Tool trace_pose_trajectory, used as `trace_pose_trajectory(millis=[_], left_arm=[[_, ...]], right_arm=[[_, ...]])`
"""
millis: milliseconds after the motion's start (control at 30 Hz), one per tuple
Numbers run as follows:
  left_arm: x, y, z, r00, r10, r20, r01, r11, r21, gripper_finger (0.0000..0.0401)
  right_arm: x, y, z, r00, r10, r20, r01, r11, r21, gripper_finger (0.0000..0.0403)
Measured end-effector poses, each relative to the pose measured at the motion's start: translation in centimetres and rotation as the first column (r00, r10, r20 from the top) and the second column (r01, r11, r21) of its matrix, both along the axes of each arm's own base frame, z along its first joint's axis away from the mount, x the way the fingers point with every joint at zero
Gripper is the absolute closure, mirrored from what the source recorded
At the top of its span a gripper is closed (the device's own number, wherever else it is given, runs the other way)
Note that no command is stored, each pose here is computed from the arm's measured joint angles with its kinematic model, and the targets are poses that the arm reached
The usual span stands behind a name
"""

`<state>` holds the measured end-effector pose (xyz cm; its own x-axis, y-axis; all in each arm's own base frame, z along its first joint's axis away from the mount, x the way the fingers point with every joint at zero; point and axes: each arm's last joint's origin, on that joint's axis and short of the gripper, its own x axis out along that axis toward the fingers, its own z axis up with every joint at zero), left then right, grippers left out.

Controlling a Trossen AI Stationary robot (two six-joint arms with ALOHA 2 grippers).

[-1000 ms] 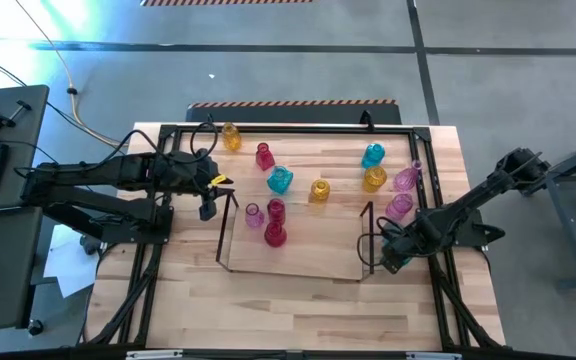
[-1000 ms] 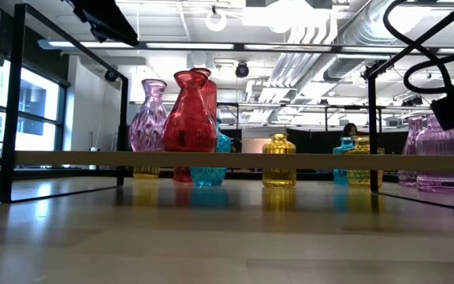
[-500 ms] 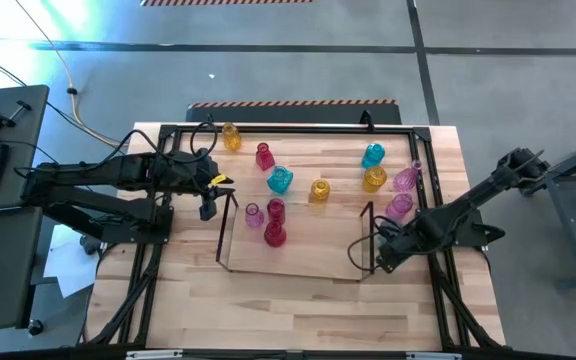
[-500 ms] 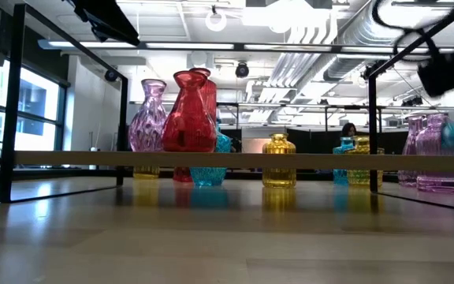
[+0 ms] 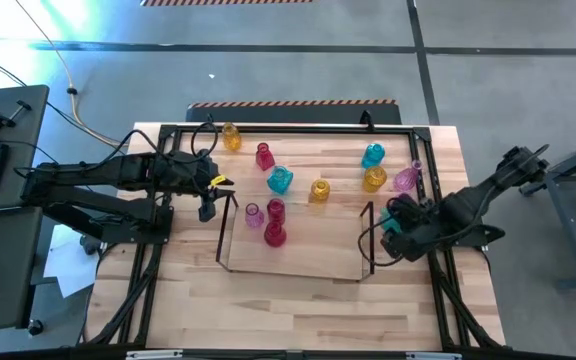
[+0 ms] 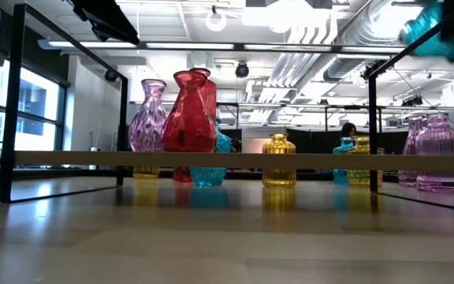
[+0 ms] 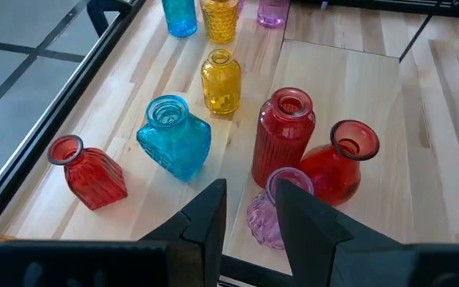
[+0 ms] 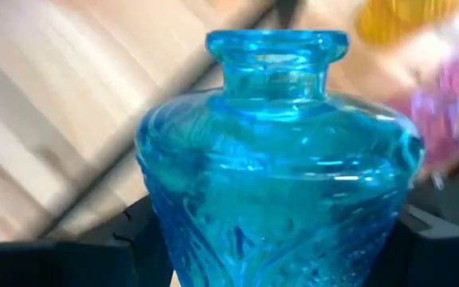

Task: Sort vases onto shelf
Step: Put the top left blue vase on the shelf

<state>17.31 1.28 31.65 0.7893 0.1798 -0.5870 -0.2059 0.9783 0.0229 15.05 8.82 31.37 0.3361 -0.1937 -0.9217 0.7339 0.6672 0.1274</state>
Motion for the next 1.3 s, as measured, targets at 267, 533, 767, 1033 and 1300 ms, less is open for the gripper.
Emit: trace_pose_trajectory(millis=[267,533,767,1033,1300], left_arm=[[0.0,0.0,0.0,1.000,-0.004,-0.001,0.004,1.000,0.006,0.0298],[0.0,0.0,0.0,1.000,-0.014,-0.003,0.014,1.000,0.020,0.0298],[0.0,0.0,0.0,1.000,-0.019,-0.005,0.019,0.999,0.026,0.0298],[0.0,0.0,0.0,1.000,-0.031,-0.008,0.031,0.999,0.042,0.0298],[0.0,0.0,0.0,0.999,-0.050,-0.019,0.051,0.996,0.067,0.0298]], right_arm=[[1.3,0.1,3.7,0.956,0.104,0.273,-0.058,0.984,-0.169,0.0142],[4.8,1.0,2.8,0.913,0.185,0.364,-0.070,0.950,-0.305,0.0142],[9.1,2.5,0.5,0.906,0.196,0.375,-0.070,0.943,-0.324,0.0142],[13.6,5.7,-3.8,0.882,0.137,0.451,0.045,0.928,-0.371,0.0142],[17.0,7.6,-9.4,0.859,0.020,0.512,0.186,0.919,-0.348,0.0142]])
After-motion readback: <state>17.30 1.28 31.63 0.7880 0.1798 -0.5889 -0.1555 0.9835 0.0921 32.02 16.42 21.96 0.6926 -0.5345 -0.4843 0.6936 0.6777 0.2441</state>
